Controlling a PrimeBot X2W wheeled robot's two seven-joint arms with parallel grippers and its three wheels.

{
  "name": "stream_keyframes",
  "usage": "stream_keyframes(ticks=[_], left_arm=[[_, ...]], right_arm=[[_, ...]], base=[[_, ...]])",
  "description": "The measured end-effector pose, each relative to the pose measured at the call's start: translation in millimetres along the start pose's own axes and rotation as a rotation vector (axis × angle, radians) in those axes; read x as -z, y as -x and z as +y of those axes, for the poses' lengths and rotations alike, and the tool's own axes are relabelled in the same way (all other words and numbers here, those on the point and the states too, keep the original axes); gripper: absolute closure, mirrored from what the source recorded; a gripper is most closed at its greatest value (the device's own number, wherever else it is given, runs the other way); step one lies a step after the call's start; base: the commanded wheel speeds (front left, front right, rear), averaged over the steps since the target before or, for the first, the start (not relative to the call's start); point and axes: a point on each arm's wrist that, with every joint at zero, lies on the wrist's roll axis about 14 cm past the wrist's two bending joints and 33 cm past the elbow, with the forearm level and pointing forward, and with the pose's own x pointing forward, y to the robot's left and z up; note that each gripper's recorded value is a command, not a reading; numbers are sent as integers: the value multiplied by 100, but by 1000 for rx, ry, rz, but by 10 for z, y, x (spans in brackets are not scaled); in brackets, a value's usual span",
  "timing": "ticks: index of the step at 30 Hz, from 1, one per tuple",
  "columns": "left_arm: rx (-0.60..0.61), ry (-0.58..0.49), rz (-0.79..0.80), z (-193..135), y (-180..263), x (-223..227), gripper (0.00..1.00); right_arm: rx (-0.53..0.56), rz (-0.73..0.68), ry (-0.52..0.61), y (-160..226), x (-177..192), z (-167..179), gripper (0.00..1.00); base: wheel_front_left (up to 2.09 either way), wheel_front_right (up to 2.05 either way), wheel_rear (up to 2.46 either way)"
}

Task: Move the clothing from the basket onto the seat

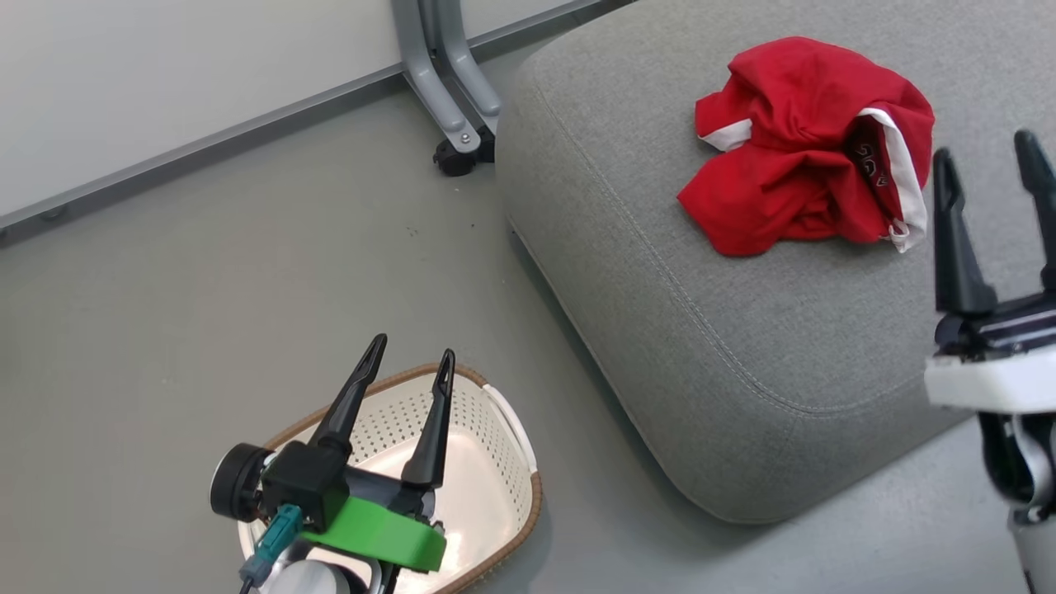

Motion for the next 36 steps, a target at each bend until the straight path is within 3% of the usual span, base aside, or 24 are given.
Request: stream_keyframes(ticks=[11, 25, 36], left_arm=[[-122, -12, -12, 270, 298, -104, 0], [-447, -27, -49, 952, 1081, -298, 0], [-631, -64, -88, 1198, 1641, -464, 0]], right_arm=[[-105, 75, -120, 255, 274, 632, 0], [-297, 107, -244, 198, 446, 1437, 0], [-430, 118, -325, 164, 474, 1986, 0]], base=[[0, 0, 0], [0, 0, 0], [0, 0, 0]])
